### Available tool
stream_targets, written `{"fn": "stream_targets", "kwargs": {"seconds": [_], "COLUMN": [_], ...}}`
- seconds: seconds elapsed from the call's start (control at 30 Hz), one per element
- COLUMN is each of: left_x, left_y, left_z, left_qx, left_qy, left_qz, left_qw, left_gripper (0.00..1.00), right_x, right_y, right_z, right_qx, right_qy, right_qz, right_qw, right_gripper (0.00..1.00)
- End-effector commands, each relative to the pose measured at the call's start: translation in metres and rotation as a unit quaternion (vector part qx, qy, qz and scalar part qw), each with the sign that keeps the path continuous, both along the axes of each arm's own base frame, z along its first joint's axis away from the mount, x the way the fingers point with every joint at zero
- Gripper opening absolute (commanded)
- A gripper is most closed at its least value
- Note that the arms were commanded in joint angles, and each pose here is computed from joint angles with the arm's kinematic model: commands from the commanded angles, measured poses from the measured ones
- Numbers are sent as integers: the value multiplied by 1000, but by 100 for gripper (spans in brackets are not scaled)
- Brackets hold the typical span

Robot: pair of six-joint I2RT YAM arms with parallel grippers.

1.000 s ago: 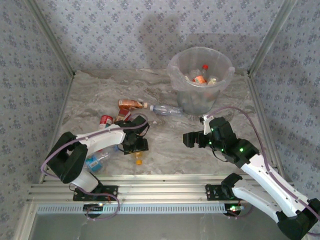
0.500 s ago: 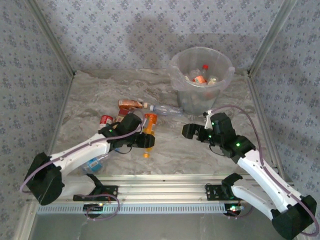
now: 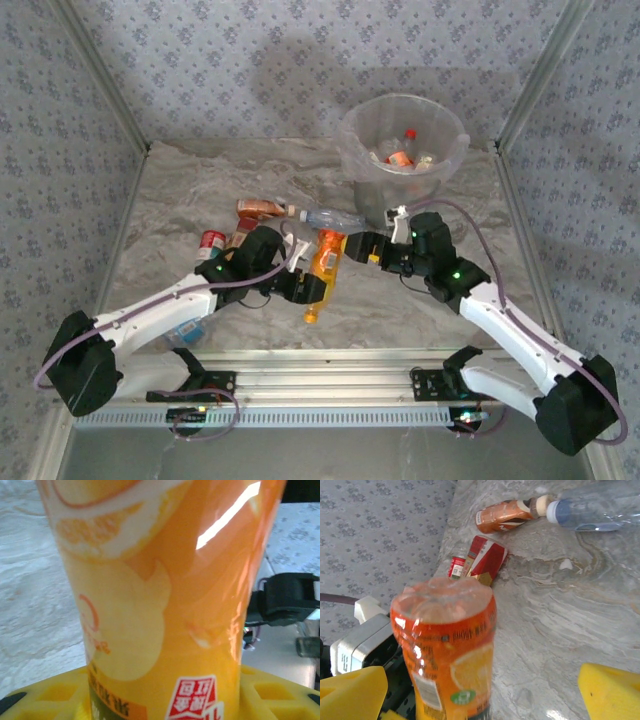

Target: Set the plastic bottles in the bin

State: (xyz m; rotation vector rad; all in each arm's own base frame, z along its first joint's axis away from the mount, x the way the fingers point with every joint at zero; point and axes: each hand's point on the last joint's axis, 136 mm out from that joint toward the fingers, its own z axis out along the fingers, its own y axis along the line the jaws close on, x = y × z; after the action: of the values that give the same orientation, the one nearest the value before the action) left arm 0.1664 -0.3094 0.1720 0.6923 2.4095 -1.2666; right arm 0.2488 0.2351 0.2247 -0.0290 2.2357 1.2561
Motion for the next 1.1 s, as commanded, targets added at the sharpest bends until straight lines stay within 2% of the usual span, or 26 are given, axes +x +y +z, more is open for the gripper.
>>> {"fn": "stream_targets", "kwargs": {"seconds": [0.0, 0.2, 0.43, 0.6, 0.67, 0.77, 1.07], "left_x": [-7, -13, -11, -9, -6, 0, 20], "left_y": [-20, -35, -40, -42, -43, -43, -38], "left_z": [33, 34, 37, 41, 48, 67, 139], "left_qx": [-57, -57, -59, -62, -67, -72, -72], "left_qy": [-24, -24, -36, -42, -54, -89, -228], "left_qz": [-46, -66, -67, -69, -66, -63, -51], "left_qw": [997, 996, 995, 995, 994, 991, 970], "left_gripper": [54, 54, 55, 66, 75, 98, 100], "right_x": [3, 3, 4, 2, 1, -1, -1], "right_y": [15, 26, 22, 14, 9, -4, -60], "right_z": [29, 32, 31, 40, 45, 55, 121], "right_qx": [42, 51, 51, 54, 48, 26, -55], "right_qy": [-29, -32, -34, -43, -50, -69, -153], "right_qz": [23, 41, 26, 16, 10, -4, -72], "right_qw": [998, 997, 998, 997, 998, 997, 984], "right_gripper": [100, 97, 70, 60, 58, 57, 56]}}
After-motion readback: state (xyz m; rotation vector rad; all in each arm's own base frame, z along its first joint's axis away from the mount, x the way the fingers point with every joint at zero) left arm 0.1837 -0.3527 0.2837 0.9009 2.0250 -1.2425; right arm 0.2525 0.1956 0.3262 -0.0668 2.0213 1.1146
